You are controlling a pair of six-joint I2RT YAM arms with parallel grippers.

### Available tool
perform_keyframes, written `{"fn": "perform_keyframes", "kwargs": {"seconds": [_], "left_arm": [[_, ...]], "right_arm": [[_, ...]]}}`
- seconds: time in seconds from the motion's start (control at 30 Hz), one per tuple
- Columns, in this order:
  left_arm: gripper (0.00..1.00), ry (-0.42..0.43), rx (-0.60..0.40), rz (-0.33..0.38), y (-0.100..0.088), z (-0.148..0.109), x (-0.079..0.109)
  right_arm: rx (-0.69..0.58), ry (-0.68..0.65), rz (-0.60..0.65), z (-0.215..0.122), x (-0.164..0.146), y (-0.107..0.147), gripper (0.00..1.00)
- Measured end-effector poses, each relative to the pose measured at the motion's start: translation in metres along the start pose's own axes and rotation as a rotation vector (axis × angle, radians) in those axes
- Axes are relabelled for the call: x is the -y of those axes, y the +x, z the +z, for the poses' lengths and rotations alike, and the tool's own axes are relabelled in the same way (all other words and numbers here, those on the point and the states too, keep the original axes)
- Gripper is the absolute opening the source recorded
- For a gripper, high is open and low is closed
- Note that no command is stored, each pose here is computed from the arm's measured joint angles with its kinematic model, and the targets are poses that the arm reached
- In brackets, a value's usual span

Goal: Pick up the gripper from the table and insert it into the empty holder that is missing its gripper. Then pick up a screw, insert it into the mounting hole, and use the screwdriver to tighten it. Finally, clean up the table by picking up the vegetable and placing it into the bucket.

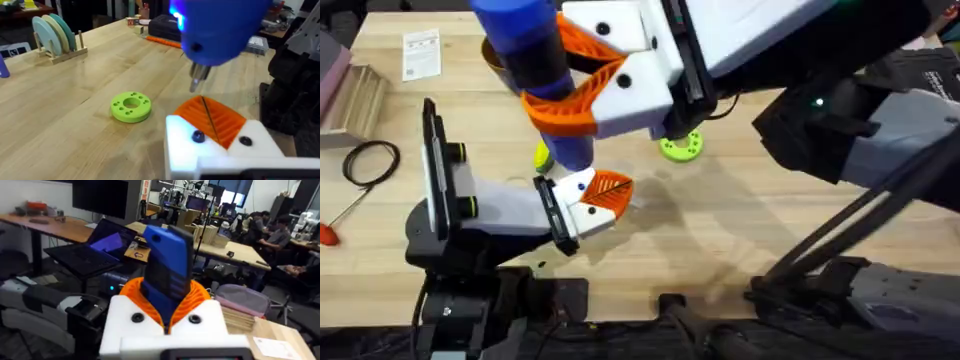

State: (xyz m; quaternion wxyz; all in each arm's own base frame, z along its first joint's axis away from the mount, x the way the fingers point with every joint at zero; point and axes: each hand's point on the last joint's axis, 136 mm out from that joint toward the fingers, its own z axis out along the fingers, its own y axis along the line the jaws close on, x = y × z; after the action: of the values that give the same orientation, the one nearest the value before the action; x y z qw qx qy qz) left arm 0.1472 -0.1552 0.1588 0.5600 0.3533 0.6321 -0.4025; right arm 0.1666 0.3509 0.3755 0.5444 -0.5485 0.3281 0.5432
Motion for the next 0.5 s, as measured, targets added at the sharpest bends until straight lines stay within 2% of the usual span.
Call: {"fn": "perform_keyframes", "kwargs": {"seconds": [0.2,0.5], "left_arm": [[0.004,0.000,0.000,0.000,0.000,0.000,0.000],[0.004,0.000,0.000,0.000,0.000,0.000,0.000]], "right_arm": [[-0.006,-0.024,-0.039,0.000,-0.004,0.002,0.024],[-0.051,-0.027,0.029,-0.001,-0.004,0.016,0.024]]}}
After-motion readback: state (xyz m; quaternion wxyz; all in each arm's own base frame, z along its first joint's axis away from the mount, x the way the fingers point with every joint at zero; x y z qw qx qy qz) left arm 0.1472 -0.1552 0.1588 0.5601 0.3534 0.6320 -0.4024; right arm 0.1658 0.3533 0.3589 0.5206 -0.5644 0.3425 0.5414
